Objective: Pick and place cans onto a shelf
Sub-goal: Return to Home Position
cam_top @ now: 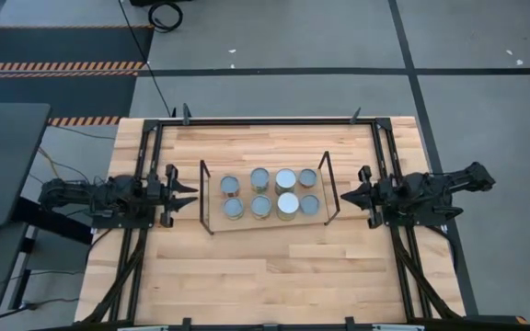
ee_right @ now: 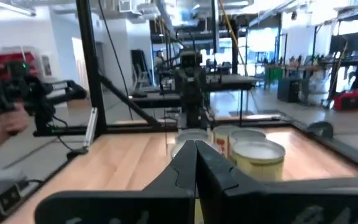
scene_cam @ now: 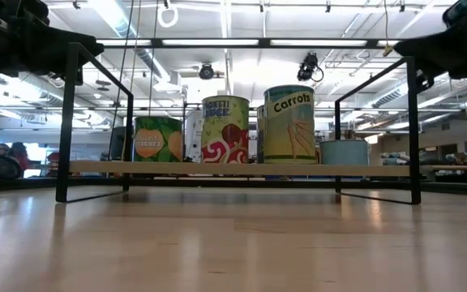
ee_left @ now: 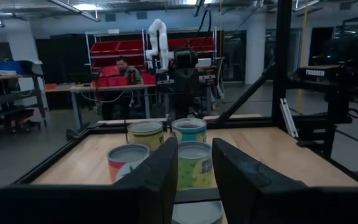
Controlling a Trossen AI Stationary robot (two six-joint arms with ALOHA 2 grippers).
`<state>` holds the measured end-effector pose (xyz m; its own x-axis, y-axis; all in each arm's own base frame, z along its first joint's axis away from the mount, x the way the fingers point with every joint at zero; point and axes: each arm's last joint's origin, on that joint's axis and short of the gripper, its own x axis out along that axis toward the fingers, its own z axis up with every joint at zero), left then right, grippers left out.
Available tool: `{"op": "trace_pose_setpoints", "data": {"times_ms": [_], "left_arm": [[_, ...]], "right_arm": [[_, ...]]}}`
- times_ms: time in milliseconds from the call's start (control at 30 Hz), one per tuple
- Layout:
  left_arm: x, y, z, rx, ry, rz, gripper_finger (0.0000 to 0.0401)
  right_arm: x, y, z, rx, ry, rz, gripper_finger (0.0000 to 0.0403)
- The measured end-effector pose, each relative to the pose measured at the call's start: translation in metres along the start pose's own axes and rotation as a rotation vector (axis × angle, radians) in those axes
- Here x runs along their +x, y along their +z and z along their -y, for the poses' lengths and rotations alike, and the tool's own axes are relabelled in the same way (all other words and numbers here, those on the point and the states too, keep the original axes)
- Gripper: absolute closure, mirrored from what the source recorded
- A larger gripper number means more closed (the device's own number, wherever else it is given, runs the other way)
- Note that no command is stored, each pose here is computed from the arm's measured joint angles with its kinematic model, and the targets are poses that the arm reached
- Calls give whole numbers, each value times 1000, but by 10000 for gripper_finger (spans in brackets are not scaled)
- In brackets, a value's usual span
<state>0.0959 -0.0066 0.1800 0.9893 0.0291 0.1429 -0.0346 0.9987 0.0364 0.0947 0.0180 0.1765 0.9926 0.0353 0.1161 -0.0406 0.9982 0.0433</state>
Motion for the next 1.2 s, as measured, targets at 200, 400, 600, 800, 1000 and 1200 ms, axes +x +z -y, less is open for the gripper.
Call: {"op": "trace_pose_setpoints", "data": {"times_ms": [200,400,600,800,1000,1200], "left_arm": [[0,1,0,6,1,9,296],[0,1,0,6,1,5,296],[0,0,0,7,1,3,296],[0,0,0,7,1,3,296],[0,0,0,7,1,3,296],[0,0,0,7,1,3,296]], "right_arm": [[1,-9,2,65,8,-93,399],[2,-8,8,32,-64,-86,394],[2,-8,9,33,-84,-82,380],[2,-8,9,32,-83,-81,377],[2,-8,9,32,-83,-81,377],[2,-8,9,32,-83,-81,378]]}}
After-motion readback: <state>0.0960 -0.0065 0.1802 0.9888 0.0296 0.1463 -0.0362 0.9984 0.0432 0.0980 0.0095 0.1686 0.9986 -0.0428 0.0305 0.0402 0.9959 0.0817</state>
